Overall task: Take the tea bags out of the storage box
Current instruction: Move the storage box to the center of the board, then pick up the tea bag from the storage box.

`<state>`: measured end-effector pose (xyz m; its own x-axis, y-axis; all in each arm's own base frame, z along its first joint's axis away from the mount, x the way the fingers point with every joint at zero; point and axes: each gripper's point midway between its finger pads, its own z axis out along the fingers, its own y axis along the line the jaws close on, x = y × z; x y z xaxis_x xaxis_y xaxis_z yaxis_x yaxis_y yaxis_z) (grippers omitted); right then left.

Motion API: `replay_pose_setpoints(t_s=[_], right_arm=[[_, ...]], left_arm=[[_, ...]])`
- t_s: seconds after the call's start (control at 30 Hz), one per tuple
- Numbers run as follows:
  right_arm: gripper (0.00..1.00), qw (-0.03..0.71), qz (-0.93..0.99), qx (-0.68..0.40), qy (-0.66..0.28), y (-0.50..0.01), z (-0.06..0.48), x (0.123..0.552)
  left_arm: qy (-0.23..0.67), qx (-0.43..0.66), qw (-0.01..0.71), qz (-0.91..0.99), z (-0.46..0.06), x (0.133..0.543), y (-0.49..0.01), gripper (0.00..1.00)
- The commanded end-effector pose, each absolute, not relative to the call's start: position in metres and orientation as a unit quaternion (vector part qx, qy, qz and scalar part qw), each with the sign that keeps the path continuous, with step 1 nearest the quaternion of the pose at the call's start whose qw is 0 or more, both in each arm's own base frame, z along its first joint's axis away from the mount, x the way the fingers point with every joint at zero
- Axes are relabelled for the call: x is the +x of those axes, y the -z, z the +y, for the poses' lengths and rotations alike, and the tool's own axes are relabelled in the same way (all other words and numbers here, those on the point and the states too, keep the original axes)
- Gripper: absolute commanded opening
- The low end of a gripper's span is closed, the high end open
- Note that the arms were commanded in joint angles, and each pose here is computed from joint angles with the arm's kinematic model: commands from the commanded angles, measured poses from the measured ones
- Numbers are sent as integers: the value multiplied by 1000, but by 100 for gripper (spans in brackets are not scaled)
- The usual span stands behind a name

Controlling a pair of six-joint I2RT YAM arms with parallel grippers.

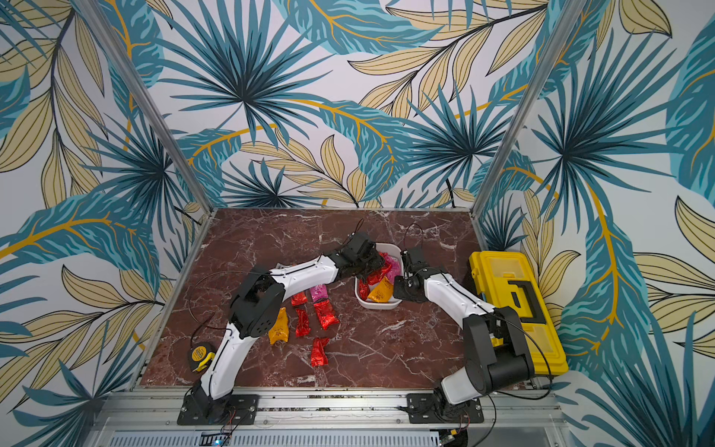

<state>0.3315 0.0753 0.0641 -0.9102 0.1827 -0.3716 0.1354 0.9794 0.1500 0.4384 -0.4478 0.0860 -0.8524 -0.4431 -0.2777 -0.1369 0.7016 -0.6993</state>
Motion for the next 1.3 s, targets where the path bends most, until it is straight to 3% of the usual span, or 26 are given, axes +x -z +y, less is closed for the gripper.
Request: replay_pose_setpoints(t_s=[0.0,0.5,0.9,1.1,1.27], right_arm=[[13,194,975,88,-60,-63,73,325],[12,196,974,92,-60,-62,71,319],[15,194,976,83,-55,-58,72,324],[37,204,974,81,-53,-68,71,328],[48,224,969,78,-65,-86,74,331]], left_arm=[[366,-160,226,888,-460,443,-104,40],[371,-134,243,886,-465,442,-122,1],[307,-45,346,885,-417,415,-201,0],[236,8,373,897,-363,387,-205,0],[185,36,369,910,-323,373,-177,0]])
